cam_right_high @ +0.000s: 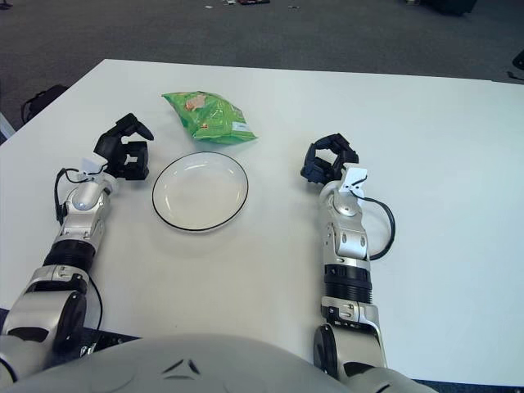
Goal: Put the snack into the plate.
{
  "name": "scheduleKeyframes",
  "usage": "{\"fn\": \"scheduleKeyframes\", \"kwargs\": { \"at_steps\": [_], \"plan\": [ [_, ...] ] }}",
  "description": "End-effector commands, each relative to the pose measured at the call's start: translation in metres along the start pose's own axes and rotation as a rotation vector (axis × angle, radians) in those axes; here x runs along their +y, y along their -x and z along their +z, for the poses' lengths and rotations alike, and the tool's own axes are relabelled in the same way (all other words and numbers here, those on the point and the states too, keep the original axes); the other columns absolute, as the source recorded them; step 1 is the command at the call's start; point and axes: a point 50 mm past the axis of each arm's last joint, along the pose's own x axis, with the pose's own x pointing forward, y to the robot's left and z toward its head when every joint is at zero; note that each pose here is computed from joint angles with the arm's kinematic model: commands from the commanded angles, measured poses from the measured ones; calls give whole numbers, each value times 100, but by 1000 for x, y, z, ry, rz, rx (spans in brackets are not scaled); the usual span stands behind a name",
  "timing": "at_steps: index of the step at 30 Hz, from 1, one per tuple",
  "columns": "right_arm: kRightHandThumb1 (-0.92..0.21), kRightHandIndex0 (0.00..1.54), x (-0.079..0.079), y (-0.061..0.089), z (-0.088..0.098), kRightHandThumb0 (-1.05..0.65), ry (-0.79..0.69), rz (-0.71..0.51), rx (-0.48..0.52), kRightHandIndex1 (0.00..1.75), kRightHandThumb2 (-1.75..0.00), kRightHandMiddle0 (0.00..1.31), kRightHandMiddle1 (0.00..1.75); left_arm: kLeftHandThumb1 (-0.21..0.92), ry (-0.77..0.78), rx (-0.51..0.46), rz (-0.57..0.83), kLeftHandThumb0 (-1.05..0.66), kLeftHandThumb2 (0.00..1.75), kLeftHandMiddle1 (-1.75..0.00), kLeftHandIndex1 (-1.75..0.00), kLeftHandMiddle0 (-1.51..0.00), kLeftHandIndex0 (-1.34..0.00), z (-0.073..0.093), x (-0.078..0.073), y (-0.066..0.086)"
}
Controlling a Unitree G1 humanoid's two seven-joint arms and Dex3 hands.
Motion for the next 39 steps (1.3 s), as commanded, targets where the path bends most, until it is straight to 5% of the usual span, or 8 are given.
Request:
{"fn": "scheduleKeyframes", "kwargs": {
  "at_steps": [1,13,39],
  "plan": [
    [-29,127,-8,8,-31,-49,-10,-8,136,175,-135,64,175,38,-106,46,-24,-46,123,-175,-175,-126,-56,-16,-7,19],
    [-30,127,-12,9,-32,-49,-13,12,139,175,-134,63,175,40,-462,-155,8,-45,121,-175,-175,-129,-55,7,1,-1],
    [-30,127,-11,8,-34,-49,-22,36,156,175,-133,63,175,51,-631,-311,-76,-42,108,-175,-175,-116,-47,47,1,-45]
  ]
}}
